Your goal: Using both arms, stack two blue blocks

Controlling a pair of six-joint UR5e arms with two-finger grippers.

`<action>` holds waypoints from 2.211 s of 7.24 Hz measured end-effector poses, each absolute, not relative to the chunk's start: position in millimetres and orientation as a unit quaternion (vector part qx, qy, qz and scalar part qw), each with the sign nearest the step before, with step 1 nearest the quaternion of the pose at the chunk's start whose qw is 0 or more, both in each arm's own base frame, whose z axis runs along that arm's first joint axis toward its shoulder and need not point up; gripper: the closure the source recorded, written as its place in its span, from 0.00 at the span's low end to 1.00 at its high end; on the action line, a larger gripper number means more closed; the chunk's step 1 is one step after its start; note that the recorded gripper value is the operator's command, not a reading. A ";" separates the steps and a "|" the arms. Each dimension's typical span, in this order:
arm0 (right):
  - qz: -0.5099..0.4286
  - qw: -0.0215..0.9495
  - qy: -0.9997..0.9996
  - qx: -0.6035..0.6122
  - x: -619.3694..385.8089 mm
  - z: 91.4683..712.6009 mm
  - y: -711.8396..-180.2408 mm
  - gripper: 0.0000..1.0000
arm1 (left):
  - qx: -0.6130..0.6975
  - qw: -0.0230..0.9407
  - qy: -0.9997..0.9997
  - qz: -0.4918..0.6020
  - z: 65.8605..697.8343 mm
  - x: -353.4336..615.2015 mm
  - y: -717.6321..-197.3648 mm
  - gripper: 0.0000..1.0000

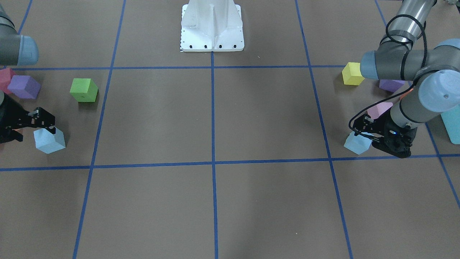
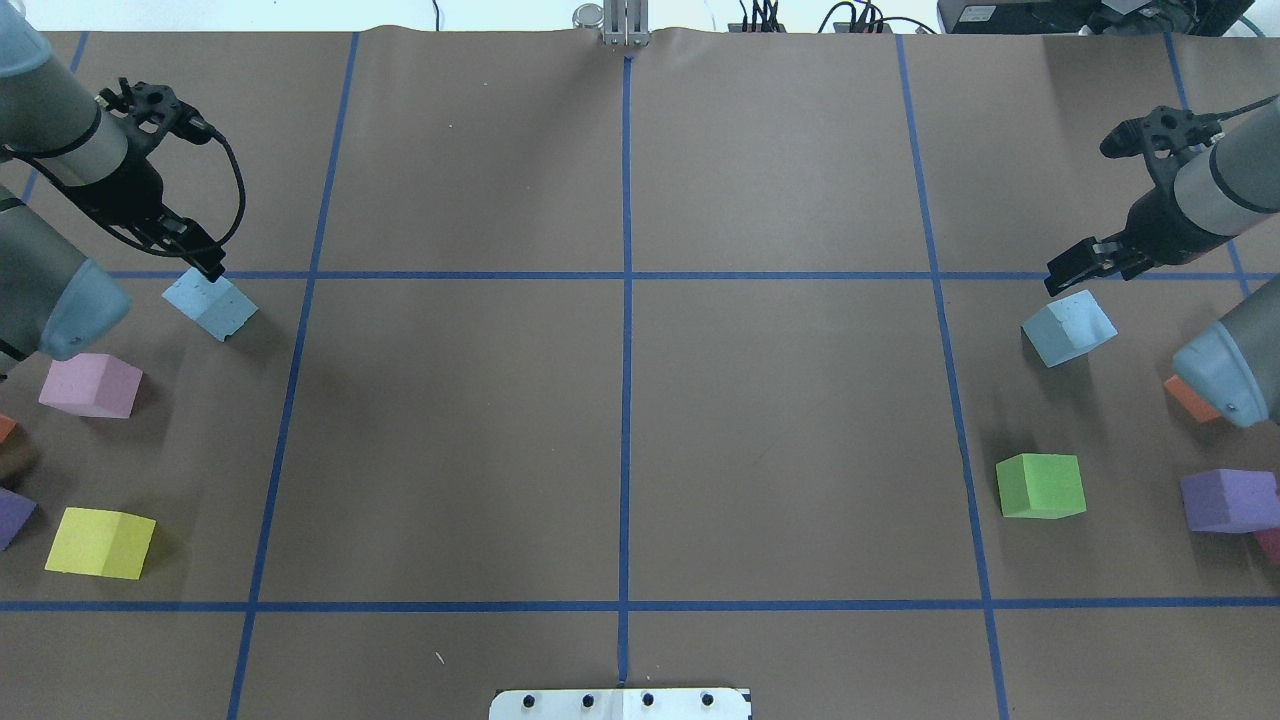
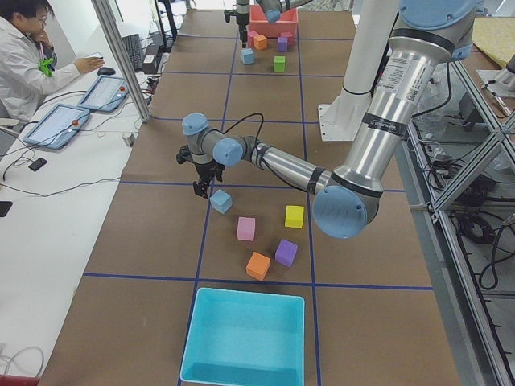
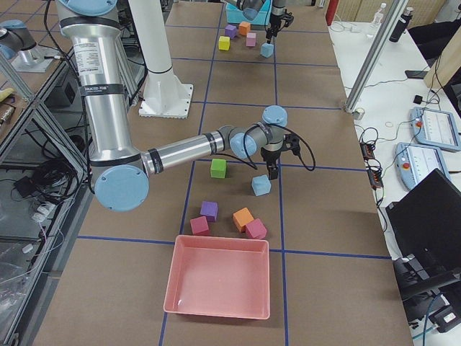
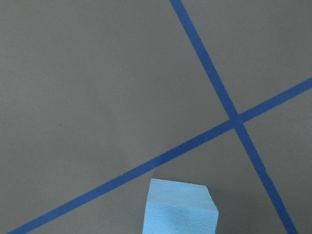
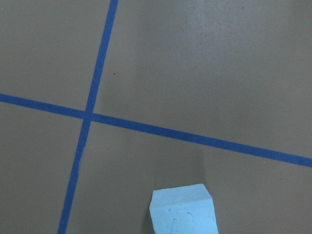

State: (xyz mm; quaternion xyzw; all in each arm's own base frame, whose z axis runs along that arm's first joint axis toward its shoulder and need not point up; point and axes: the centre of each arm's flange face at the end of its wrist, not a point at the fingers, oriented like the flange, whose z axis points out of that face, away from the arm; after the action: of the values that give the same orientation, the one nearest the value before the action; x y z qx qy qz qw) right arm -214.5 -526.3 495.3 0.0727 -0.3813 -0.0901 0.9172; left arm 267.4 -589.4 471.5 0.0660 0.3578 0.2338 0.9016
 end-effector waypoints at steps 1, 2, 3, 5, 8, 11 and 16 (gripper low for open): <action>-0.092 0.919 -0.375 0.073 -217.8 498.7 -526.5 0.01 | 0.057 0.903 0.356 0.235 479.0 273.8 -588.7 0.02; -0.093 0.921 -0.370 0.072 -219.7 503.2 -526.7 0.01 | 0.049 0.904 0.354 0.236 486.5 279.3 -587.6 0.02; -0.095 0.922 -0.368 0.071 -221.1 506.5 -525.7 0.01 | 0.044 0.904 0.353 0.235 490.4 281.8 -586.8 0.02; -0.098 0.923 -0.366 0.066 -225.5 513.3 -523.3 0.01 | 0.038 0.906 0.353 0.231 493.6 283.7 -585.6 0.02; -0.101 0.922 -0.368 0.070 -232.3 526.9 -526.4 0.01 | 0.029 0.906 0.352 0.233 498.5 294.2 -580.9 0.02; -0.102 0.921 -0.369 0.069 -236.8 527.8 -525.7 0.01 | 0.026 0.905 0.352 0.236 500.2 300.9 -580.9 0.02; -0.109 0.925 -0.359 0.067 -245.4 535.5 -523.1 0.02 | 0.019 0.905 0.350 0.242 509.8 314.1 -581.8 0.06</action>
State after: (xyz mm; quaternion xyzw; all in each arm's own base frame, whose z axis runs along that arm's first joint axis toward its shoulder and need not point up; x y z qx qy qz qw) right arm -245.4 -523.1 535.5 0.0670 -0.3587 -0.1090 0.9246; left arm 314.1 -581.8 509.8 0.0189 0.3500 0.2422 0.9047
